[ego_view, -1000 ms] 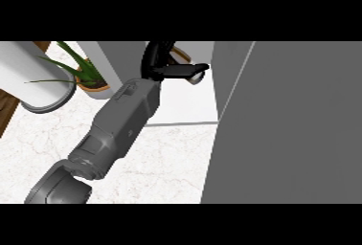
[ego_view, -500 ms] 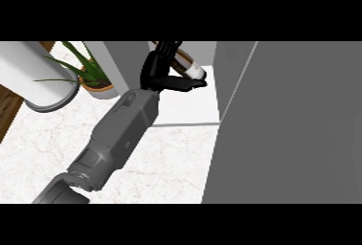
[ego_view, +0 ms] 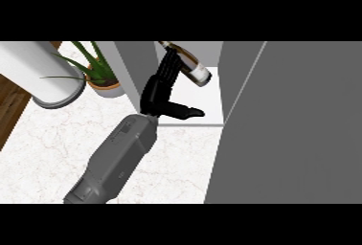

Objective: Pick up the wine, place it into the cabinet and close the cabinet

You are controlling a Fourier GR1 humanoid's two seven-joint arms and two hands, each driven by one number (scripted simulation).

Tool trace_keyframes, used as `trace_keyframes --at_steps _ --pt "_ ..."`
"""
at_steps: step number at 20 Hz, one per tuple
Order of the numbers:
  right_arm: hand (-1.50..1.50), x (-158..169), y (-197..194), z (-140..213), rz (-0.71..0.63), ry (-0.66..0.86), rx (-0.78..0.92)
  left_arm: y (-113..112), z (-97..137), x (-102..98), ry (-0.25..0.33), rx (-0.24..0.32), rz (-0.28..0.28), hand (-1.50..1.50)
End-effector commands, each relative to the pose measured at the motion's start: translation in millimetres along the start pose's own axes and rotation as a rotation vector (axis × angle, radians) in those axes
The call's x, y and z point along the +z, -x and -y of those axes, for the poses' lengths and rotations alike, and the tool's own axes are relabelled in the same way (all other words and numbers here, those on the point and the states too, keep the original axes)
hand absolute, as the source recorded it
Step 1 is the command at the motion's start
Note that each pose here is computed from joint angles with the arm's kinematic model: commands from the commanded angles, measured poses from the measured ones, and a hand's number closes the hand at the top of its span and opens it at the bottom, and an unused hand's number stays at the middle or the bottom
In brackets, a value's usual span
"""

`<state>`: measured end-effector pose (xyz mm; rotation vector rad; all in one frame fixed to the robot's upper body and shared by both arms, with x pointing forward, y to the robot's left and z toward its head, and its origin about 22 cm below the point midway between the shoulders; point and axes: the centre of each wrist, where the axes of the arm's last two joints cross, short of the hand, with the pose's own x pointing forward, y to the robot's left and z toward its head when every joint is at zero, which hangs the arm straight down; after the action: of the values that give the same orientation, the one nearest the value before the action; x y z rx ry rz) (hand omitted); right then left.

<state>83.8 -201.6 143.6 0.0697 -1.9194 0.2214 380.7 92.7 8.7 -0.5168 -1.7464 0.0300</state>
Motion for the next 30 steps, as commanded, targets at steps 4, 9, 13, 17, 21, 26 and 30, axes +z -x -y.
trace_keyframes --at_steps 4,9,13,17,21,26,30 --pt "-1.50 10 -61 7 0.030 -0.012 -0.118 3 7 41 0.001 0.035 -0.015 -1.50" --pt "-1.50 8 -54 6 0.053 0.014 -0.100 18 5 98 -0.025 0.065 -0.023 -1.50" --pt "-1.50 8 -57 8 0.039 -0.019 -0.068 -13 -21 116 -0.027 0.069 -0.020 -1.50" --pt "-1.50 5 -47 10 0.031 -0.108 -0.053 -14 -18 147 -0.040 0.128 -0.001 -1.50" --pt "-1.50 11 -43 1 0.014 -0.157 -0.059 -22 -37 161 -0.049 0.116 0.005 -1.50" --pt "-1.50 7 -40 2 -0.038 -0.336 -0.102 -48 -58 176 -0.064 0.061 0.063 -1.50" --pt "1.50 13 -52 2 -0.022 -0.513 -0.097 -59 -88 184 -0.080 0.026 0.082 -1.50"
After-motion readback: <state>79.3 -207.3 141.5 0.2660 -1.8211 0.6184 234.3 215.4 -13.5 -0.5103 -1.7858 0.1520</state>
